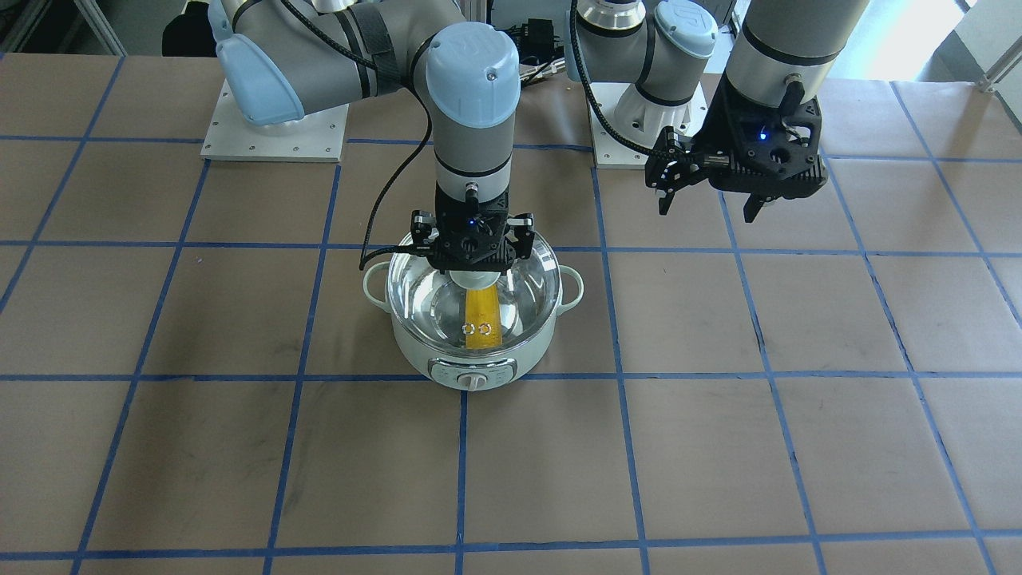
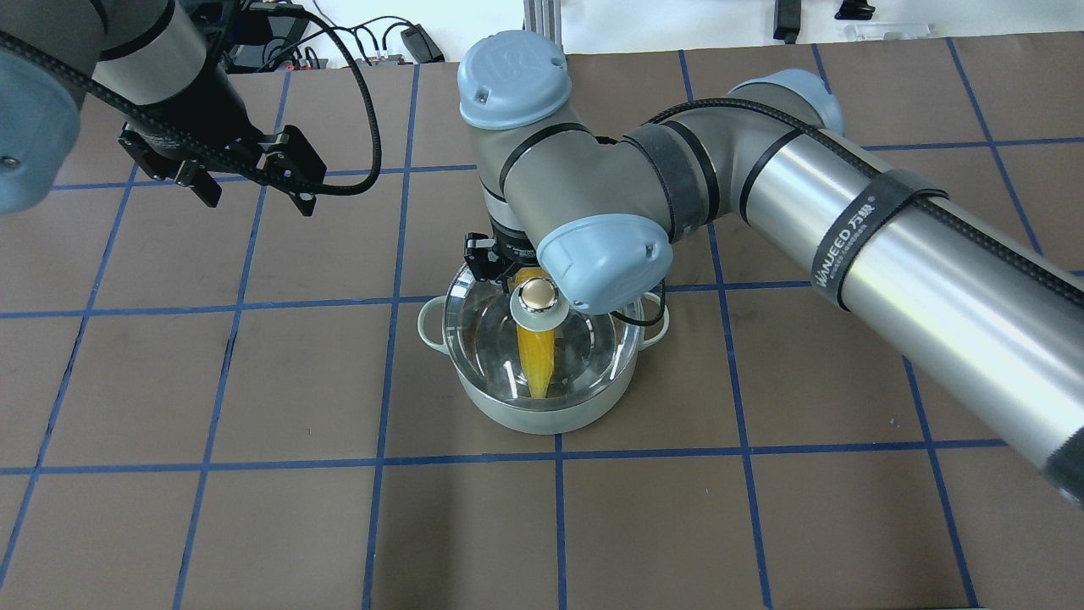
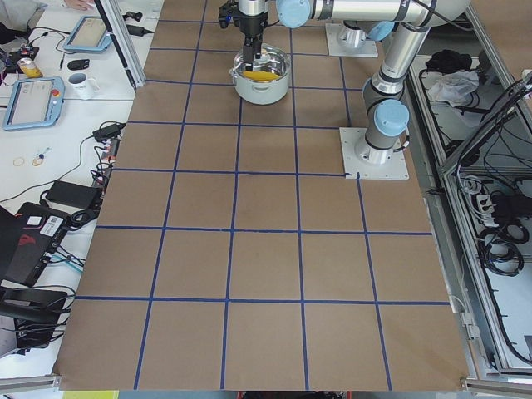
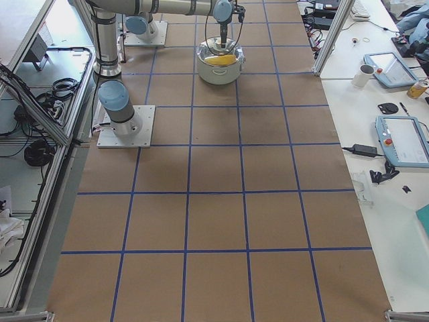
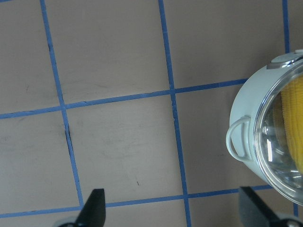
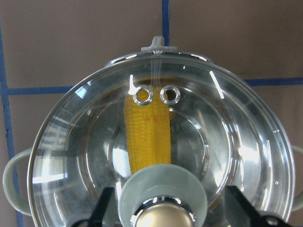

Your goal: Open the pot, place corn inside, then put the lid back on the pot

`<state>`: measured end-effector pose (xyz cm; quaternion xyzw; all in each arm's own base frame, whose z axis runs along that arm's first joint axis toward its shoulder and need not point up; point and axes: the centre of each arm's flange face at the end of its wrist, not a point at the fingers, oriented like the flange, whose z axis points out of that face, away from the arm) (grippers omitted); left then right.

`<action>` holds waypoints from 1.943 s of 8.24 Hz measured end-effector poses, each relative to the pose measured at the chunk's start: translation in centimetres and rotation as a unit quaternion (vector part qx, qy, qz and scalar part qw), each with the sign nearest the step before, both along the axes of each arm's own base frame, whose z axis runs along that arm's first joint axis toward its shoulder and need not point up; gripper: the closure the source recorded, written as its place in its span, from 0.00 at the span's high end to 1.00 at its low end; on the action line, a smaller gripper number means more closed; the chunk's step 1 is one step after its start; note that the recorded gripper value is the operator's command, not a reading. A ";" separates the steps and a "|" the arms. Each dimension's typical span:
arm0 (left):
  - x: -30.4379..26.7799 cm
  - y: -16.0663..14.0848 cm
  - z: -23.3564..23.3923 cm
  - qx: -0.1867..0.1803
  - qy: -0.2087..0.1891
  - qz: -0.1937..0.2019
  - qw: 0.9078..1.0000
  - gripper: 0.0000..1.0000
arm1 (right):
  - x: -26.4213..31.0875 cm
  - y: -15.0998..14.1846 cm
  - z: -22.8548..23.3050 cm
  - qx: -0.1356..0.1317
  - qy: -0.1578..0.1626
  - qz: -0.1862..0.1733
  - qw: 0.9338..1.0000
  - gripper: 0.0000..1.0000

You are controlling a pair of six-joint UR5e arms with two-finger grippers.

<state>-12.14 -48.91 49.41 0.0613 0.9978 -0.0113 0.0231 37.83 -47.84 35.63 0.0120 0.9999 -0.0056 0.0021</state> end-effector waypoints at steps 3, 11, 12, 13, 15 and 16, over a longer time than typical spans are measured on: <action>-0.1 0.3 0.8 -0.007 0.007 -0.001 1.000 1.00 | -7.7 -2.9 5.7 -0.021 0.000 0.025 0.999 0.96; -0.6 0.5 1.5 -0.013 0.031 -0.002 0.999 1.00 | -20.8 0.4 15.8 -0.033 0.031 0.083 0.996 1.00; -0.6 0.6 1.4 -0.013 0.031 -0.002 0.999 1.00 | -21.0 0.4 15.8 -0.031 0.031 0.084 0.995 1.00; -0.6 0.6 1.3 -0.011 0.031 -0.003 0.999 1.00 | -21.1 0.4 15.8 -0.030 0.030 0.086 0.995 1.00; -0.6 0.7 1.0 -0.008 0.031 -0.003 0.999 1.00 | -21.0 0.6 16.1 -0.035 0.021 0.087 0.995 1.00; -0.6 0.6 0.8 -0.006 0.031 -0.002 1.000 1.00 | -20.9 0.6 16.3 -0.037 0.016 0.087 0.995 1.00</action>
